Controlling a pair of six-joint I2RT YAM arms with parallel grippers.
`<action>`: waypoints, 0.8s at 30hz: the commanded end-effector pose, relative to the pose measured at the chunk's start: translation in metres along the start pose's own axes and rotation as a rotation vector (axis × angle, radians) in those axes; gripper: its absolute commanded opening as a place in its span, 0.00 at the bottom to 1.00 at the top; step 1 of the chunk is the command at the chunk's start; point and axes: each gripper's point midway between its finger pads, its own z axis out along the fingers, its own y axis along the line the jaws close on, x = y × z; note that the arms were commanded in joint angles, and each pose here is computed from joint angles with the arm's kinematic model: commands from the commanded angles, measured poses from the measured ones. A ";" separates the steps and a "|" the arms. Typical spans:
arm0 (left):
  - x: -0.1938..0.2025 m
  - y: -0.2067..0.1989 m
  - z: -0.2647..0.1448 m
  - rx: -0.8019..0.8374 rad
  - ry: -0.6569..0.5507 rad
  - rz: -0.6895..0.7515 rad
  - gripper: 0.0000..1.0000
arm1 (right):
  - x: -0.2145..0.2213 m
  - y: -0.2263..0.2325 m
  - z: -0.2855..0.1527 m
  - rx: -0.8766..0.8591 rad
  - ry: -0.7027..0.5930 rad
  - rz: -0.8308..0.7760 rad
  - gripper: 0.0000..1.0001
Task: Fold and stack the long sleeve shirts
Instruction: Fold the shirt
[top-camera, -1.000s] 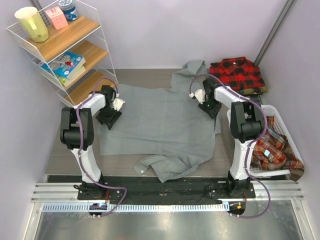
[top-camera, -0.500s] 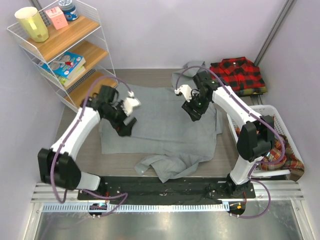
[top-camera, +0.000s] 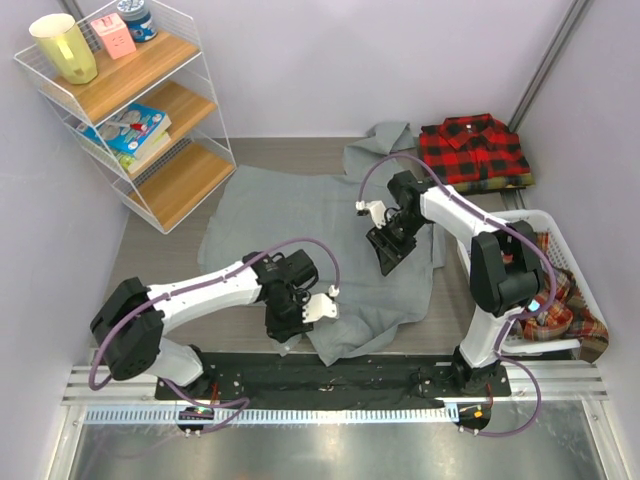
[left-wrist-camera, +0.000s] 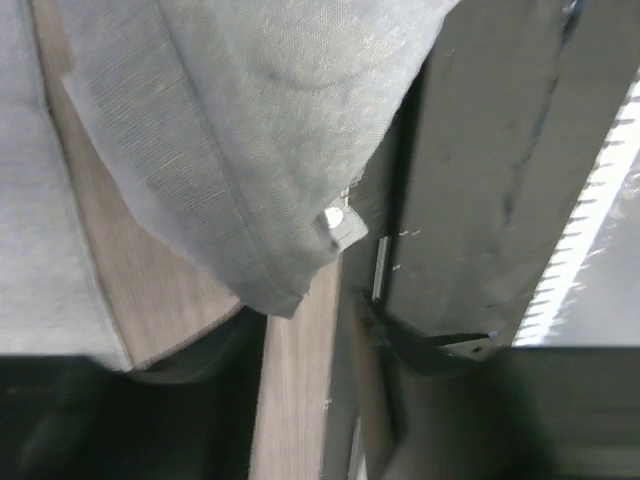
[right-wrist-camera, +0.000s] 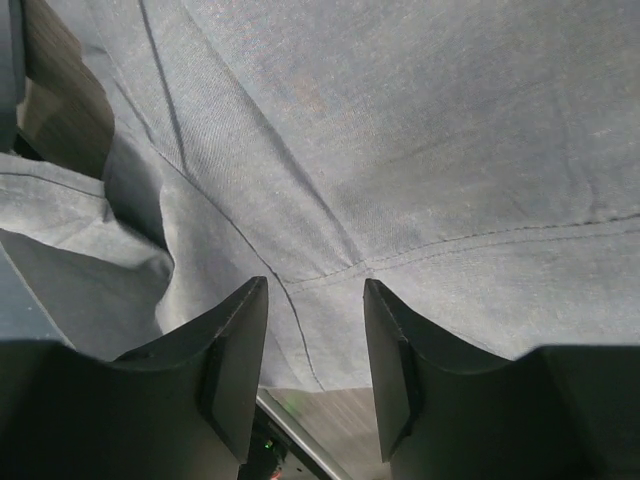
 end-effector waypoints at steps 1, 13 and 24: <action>-0.029 -0.006 -0.020 -0.021 -0.105 0.030 0.15 | -0.020 -0.009 -0.031 0.022 -0.123 0.011 0.50; -0.089 -0.055 -0.091 0.156 -0.382 -0.016 0.00 | -0.057 -0.018 -0.094 0.151 -0.341 -0.069 0.54; -0.231 0.071 -0.224 0.430 -0.986 -0.751 0.00 | -0.105 -0.076 -0.164 0.199 -0.489 0.040 0.95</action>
